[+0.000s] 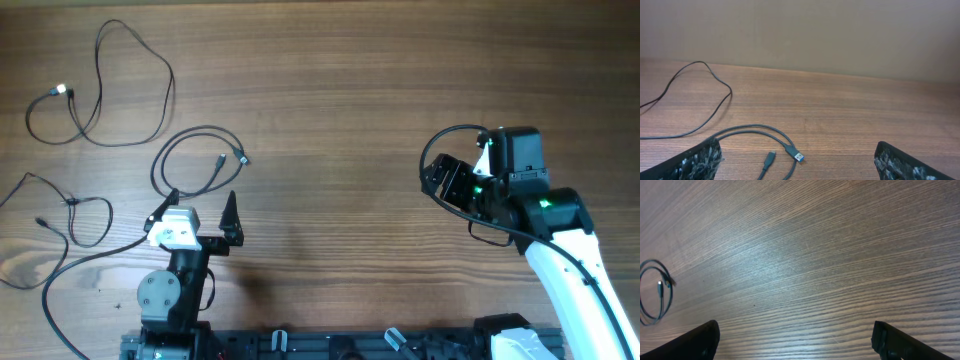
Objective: Untangle cables
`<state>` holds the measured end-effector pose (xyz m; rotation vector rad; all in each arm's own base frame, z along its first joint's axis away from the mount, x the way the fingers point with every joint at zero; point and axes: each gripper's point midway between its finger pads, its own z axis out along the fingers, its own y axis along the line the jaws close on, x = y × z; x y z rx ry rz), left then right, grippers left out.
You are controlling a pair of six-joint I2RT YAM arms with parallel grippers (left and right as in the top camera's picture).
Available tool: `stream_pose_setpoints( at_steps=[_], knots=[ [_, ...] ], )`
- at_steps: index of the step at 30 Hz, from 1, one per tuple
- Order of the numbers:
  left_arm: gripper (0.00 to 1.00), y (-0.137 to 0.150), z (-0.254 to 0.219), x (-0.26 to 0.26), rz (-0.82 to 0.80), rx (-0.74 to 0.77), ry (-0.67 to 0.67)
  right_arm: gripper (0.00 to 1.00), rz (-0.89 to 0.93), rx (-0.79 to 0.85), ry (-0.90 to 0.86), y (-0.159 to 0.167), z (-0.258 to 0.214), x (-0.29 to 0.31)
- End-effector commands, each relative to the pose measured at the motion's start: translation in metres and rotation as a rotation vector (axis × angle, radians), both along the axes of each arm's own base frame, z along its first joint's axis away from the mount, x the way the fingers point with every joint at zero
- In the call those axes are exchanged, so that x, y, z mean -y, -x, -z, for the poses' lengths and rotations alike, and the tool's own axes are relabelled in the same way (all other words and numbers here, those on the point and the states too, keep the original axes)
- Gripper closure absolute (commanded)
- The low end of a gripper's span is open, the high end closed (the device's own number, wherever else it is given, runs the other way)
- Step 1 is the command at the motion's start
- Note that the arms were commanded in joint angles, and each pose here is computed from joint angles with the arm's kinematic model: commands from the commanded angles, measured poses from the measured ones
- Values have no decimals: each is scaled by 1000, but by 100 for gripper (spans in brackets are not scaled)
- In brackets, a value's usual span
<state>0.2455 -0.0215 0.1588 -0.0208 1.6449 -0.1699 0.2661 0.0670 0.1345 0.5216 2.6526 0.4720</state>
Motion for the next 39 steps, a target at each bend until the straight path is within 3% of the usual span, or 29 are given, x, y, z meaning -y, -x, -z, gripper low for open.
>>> stream_pose_setpoints(
  at_steps=[1,18,26,35,39],
  knots=[
    [0,0,3,2,16,-3,-19,0,20,-9,10,0,4,3],
    [0,0,2,2,16,-3,-19,0,20,36,3,2,-8,3],
    [0,0,3,2,16,-3,-19,0,20,232,-22,12,-56,4],
    [0,0,3,2,16,-3,-19,0,147,539,79,39,-121,40],
    [0,0,3,2,15,-3,-19,0,81,648,138,53,-139,43]
  ],
)
